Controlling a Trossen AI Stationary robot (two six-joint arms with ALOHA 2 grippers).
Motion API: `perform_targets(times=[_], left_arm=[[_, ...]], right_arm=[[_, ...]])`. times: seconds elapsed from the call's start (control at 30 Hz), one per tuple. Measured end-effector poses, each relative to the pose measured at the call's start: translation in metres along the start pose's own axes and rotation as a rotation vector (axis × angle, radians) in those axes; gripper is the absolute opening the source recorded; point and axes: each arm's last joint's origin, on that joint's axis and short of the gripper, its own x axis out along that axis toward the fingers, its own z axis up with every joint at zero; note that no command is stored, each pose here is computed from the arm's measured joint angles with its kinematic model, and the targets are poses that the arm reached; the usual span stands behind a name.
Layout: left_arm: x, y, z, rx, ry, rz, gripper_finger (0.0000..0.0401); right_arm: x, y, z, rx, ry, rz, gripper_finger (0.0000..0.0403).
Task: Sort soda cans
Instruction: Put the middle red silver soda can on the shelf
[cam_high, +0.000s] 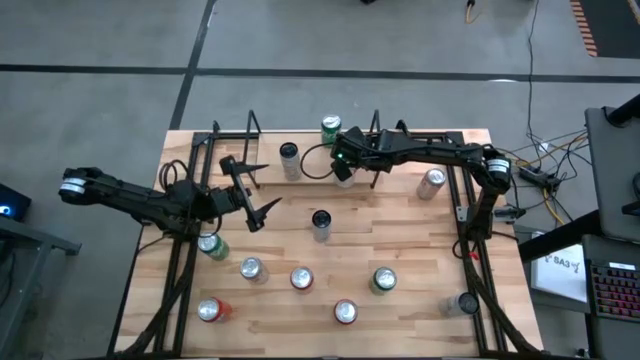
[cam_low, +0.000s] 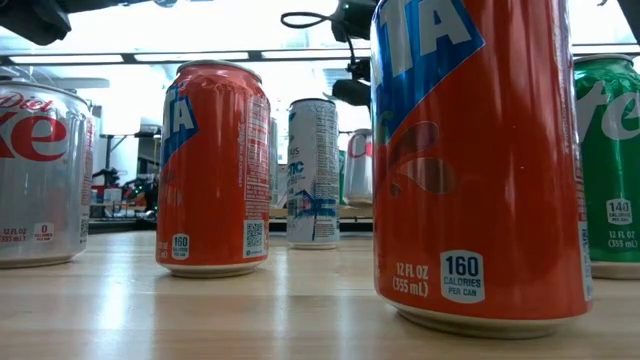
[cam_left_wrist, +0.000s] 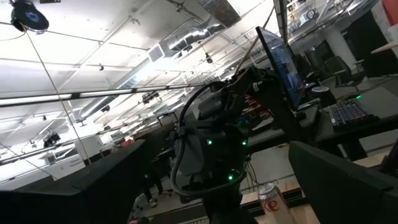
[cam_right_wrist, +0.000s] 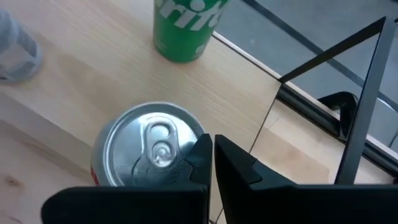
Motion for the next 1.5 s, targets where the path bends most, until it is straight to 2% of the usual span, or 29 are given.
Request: perform_targets(times=[0.37, 0.47, 0.6, 0.7, 0.77, 0.87, 0.97, 1.13, 1.3, 1.5], left_arm=[[0.000, 0.000, 0.000, 0.001, 0.001, 0.000, 0.0374], [0.000, 0.000, 0.000, 0.001, 0.001, 0.000, 0.0374], [0.000, 0.000, 0.000, 0.003, 0.005, 0.000, 0.0374], [0.000, 0.000, -0.001, 0.010, 0.007, 0.000, 0.0374], [0.000, 0.000, -0.001, 0.010, 0.007, -0.001, 0.0374], [0.000, 0.000, -0.001, 0.011, 0.008, -0.001, 0.0374], [0.000, -0.001, -0.001, 0.011, 0.008, -0.002, 0.0374], [0.000, 0.000, -0.001, 0.010, 0.007, -0.001, 0.0374], [0.000, -0.001, -0.001, 0.010, 0.007, -0.001, 0.0374], [0.000, -0.001, -0.001, 0.010, 0.007, -0.001, 0.0374]], right_arm=[[-0.010, 0.000, 0.009, -0.013, -0.029, 0.014, 0.0009], [-0.020, 0.001, 0.014, -0.021, -0.042, 0.052, 0.0009], [-0.040, 0.008, 0.014, -0.107, 0.051, 0.340, 0.0009], [-0.040, 0.010, -0.001, -0.156, 0.274, 0.503, 0.0009], [-0.039, 0.010, -0.013, -0.138, 0.383, 0.469, 0.0009], [-0.045, 0.012, -0.025, -0.116, 0.421, 0.404, 0.0009], [-0.050, 0.020, -0.035, -0.046, 0.481, 0.426, 0.0009], [-0.058, 0.040, -0.053, -0.008, 0.542, 0.429, 0.0011], [-0.070, 0.053, -0.066, 0.051, 0.584, 0.432, 0.0048], [-0.082, 0.068, -0.079, 0.135, 0.623, 0.456, 0.0151]])
